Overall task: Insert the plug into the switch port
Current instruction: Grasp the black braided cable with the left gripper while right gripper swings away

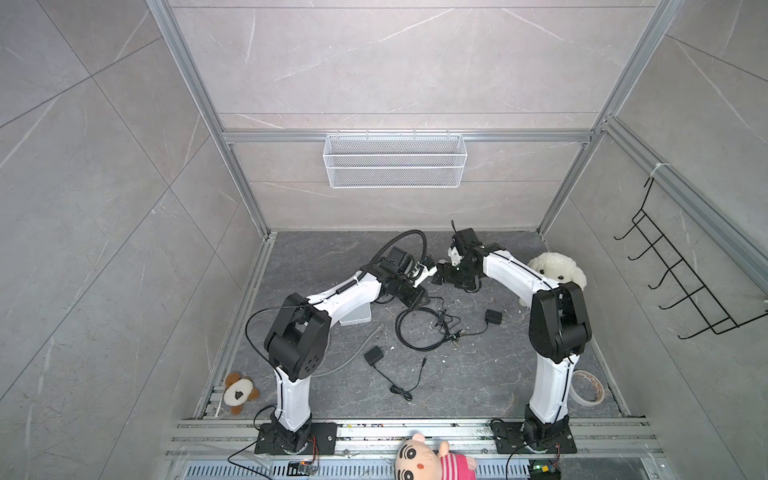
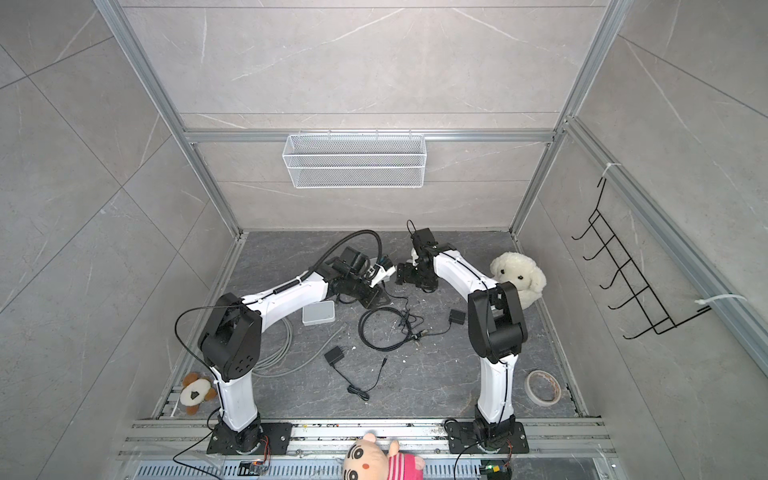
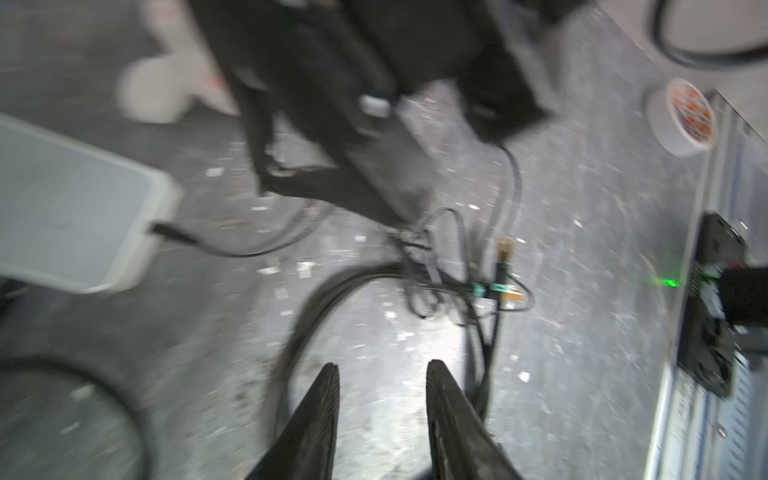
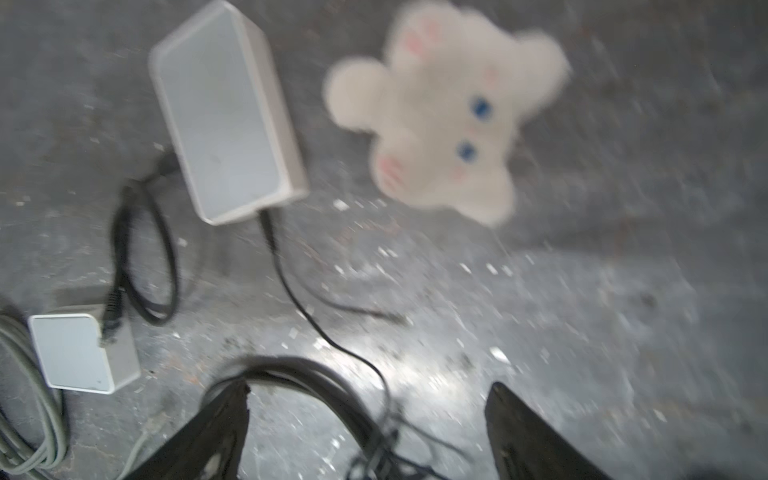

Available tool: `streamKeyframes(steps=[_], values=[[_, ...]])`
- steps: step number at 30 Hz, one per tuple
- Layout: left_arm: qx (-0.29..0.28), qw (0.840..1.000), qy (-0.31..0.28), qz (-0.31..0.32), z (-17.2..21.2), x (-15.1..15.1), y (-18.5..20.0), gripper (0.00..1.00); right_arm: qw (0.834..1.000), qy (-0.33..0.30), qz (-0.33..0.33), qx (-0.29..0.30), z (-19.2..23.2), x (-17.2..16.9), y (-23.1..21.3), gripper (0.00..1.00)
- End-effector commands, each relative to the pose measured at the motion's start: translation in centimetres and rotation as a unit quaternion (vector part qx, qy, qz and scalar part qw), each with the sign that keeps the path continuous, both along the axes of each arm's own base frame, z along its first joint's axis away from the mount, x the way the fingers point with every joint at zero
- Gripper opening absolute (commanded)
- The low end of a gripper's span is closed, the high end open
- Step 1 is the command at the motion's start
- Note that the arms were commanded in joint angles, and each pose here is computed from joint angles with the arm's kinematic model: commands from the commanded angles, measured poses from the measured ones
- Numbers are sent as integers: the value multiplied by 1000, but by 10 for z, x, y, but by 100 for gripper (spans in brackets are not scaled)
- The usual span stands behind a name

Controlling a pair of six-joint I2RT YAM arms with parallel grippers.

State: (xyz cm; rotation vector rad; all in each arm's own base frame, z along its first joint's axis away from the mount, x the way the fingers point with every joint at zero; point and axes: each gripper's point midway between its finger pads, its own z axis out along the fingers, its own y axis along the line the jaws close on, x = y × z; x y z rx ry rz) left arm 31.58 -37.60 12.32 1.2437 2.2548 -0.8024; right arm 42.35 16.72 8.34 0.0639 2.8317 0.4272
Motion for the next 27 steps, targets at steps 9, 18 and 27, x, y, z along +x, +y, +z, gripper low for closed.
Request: streamKeyframes(steps=[9, 18, 27], values=[[59, 994, 47, -80, -41, -80, -13, 38, 997, 35, -62, 18, -5, -40, -31, 89], [102, 992, 30, -72, -75, -87, -11, 43, 995, 45, -84, 25, -7, -70, -50, 88], [142, 987, 4, -82, -109, -85, -10, 42, 992, 53, -105, 34, -11, -80, -65, 86]])
